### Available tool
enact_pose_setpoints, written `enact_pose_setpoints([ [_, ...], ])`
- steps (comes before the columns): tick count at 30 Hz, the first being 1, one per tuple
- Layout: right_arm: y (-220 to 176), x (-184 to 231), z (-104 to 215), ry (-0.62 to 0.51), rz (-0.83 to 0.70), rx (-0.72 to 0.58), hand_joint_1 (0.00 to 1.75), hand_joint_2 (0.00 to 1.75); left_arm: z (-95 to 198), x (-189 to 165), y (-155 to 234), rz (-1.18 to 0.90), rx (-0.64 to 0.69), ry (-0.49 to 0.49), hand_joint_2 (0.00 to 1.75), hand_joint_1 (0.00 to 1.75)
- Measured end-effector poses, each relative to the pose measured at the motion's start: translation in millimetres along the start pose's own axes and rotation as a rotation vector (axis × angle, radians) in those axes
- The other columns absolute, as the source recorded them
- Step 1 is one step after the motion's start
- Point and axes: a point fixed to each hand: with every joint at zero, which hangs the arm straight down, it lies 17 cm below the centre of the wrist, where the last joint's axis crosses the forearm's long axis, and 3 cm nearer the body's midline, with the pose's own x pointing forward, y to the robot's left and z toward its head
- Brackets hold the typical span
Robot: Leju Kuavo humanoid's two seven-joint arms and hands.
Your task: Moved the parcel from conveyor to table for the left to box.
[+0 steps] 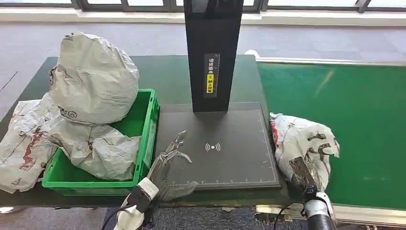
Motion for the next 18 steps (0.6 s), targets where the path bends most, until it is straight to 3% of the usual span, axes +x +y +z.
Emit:
enact_pose_setpoints([
  [18, 8, 17, 0, -0.044, -0.075, -0.017, 1.75, 1.75, 0, -5, -2, 0.002, -0.004, 0.013, 1.75, 0.00],
])
